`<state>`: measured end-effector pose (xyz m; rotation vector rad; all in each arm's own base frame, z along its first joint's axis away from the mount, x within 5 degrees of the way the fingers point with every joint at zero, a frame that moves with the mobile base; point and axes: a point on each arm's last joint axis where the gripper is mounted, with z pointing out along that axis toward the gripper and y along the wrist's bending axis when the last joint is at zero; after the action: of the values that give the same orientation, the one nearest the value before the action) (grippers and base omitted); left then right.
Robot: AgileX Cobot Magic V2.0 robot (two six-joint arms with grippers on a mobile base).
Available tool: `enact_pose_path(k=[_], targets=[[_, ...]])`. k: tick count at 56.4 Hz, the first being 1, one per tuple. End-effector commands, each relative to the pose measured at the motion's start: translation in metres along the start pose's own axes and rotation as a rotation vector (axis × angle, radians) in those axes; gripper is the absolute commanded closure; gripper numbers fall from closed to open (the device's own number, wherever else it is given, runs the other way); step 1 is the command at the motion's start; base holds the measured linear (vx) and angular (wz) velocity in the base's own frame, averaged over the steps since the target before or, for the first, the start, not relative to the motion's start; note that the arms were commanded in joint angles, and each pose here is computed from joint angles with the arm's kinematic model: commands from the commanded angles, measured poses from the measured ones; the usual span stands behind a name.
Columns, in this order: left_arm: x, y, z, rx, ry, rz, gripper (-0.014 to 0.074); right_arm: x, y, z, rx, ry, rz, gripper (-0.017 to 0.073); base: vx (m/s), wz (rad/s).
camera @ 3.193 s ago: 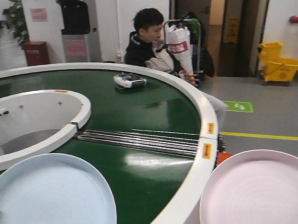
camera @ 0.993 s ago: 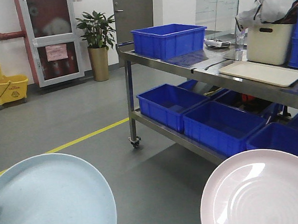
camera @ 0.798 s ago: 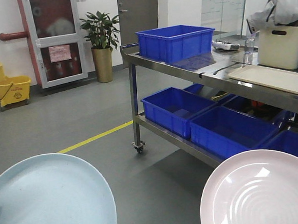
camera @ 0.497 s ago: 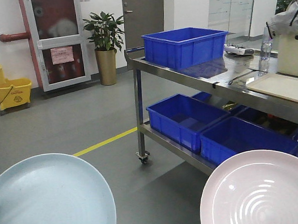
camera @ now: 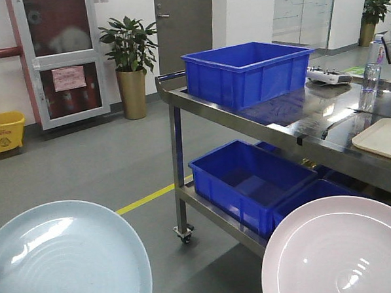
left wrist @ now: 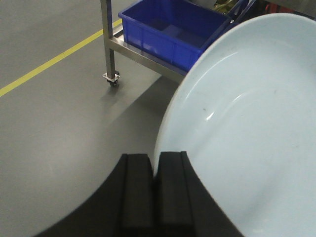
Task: Grab plate from conveyor and place on tray
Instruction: 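Hold the plate with both grippers while the base drives to the table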
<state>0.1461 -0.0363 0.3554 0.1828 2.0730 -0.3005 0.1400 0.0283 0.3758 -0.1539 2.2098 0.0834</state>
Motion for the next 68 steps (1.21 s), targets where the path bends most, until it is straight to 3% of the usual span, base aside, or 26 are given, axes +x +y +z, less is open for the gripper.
enact_pose_path(k=[1,35,68], targets=[[-0.0157,-0.0024,-0.0073,0.007,-0.117,-0.019,0.0599,-0.0135,-0.0011,-0.0081,0.003,-0.108,-0.006,0.0568,0.53,-0.13],[-0.0157,-0.0024,-0.0073,0.007,-0.117,-0.019,0.0599,-0.0135,-0.0011,-0.0081,0.003,-0.108,-0.006,0.0568,0.49,-0.24],[-0.0157,-0.0024,-0.0073,0.007,-0.117,-0.019,0.0599,-0.0135,-0.0011,-0.0081,0.003,-0.108,-0.006,0.0568,0.41,-0.53]])
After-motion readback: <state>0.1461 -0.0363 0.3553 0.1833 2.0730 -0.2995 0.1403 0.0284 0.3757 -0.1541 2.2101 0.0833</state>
